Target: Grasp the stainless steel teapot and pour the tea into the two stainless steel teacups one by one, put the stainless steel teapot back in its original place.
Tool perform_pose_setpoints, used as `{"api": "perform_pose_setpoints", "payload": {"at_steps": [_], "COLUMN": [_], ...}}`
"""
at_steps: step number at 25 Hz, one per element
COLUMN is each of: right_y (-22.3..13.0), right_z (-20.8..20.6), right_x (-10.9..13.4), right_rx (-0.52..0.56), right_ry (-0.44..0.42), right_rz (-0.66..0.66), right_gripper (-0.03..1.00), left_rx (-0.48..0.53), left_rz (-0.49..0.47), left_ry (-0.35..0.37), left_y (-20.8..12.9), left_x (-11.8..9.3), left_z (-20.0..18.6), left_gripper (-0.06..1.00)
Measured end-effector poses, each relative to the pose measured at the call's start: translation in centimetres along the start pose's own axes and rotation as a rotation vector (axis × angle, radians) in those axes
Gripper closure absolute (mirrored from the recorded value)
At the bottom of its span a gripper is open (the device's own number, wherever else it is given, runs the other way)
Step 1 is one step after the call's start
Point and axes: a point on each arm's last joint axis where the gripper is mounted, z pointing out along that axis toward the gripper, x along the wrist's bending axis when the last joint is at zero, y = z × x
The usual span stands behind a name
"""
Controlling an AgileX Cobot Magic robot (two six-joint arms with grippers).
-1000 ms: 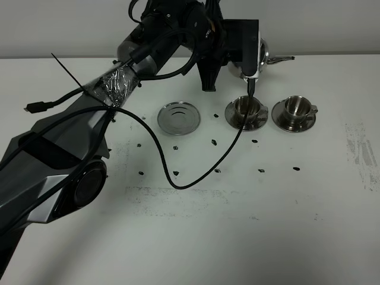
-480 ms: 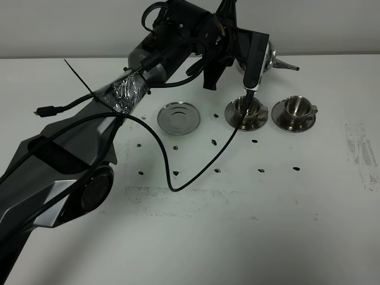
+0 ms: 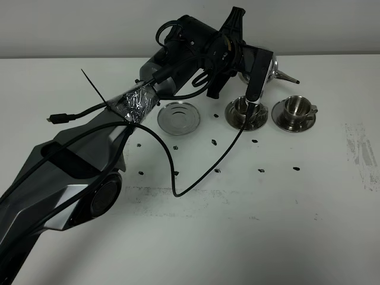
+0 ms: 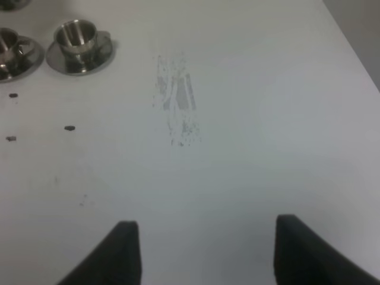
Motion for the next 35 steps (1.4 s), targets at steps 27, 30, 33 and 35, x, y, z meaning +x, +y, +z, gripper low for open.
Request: {"api": "perform_pose_setpoints", "payload": {"at_steps": [27,30,33,35], "right_y": [0.0,0.0,0.0,0.0], "right_z": [0.0,0.0,0.0,0.0], "right_x": [0.0,0.0,0.0,0.0], "right_rx": [0.000,0.000,0.000,0.000], "right_ry": [0.000,0.000,0.000,0.000], "right_rz": [0.000,0.000,0.000,0.000], "right_gripper": [0.48,0.48,0.48,0.48], "left_rx": [0.051,0.053,0.061,0.068], "left_rz": [0.091,0.099,0.111,0.121], "left_ry": [0.057,0.063,0.072,0.073], "left_y": [0.5,0.6,0.6,0.5], "left_x": [-0.1,-0.1,-0.1,-0.2], "left_z": [0.7,0.7,0.9,1.1], "left_gripper": [0.76,0.76,0.76,0.76]}}
